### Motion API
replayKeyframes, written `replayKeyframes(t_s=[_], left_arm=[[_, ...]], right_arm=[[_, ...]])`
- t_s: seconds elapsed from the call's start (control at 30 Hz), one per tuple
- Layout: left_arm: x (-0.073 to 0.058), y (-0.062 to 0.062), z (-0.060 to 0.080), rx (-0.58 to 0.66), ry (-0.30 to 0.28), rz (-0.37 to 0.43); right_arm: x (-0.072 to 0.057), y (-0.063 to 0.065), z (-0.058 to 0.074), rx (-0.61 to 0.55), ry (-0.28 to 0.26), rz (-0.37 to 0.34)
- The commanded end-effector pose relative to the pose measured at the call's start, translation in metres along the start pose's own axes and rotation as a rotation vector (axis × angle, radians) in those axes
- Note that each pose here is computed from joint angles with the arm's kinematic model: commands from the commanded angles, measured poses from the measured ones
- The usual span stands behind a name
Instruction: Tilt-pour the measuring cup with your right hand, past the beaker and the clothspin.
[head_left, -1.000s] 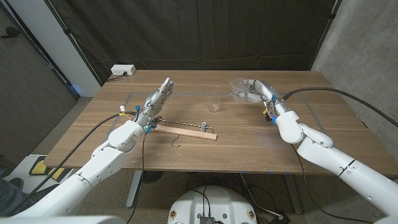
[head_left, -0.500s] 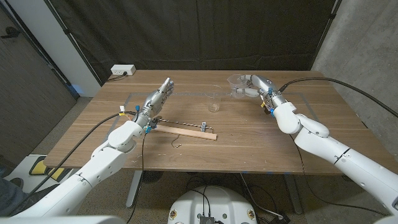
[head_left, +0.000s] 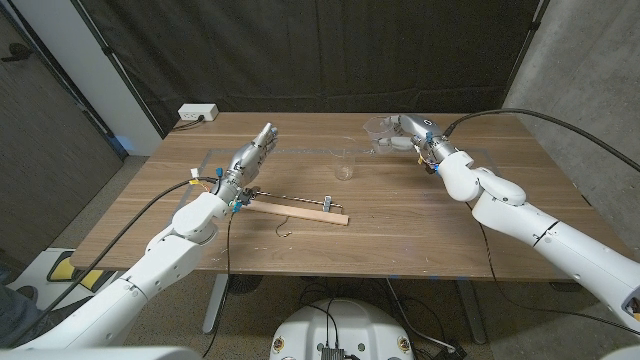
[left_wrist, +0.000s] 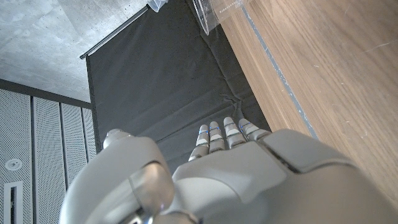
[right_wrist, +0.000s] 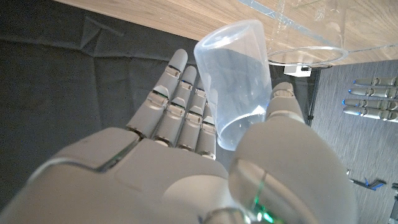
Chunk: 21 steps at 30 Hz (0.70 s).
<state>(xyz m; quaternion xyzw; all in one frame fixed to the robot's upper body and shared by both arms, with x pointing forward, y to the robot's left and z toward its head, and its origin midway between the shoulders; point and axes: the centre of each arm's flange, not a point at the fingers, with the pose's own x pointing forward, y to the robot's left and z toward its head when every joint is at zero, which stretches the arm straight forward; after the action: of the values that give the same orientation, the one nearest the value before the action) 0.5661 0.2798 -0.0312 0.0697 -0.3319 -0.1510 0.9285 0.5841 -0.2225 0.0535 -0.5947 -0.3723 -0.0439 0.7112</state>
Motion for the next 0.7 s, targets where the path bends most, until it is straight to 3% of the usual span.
replayKeyframes(t_s=[0.03, 0.7], left_arm=[[0.003, 0.001, -0.004, -0.009, 0.000, 0.005], [0.006, 0.006, -0.006, -0.017, -0.010, 0.019]], right_arm=[[0.015, -0.011, 0.004, -0.110, -0.039, 0.050], [0.032, -0.022, 0.017, -0.192, -0.110, 0.085]])
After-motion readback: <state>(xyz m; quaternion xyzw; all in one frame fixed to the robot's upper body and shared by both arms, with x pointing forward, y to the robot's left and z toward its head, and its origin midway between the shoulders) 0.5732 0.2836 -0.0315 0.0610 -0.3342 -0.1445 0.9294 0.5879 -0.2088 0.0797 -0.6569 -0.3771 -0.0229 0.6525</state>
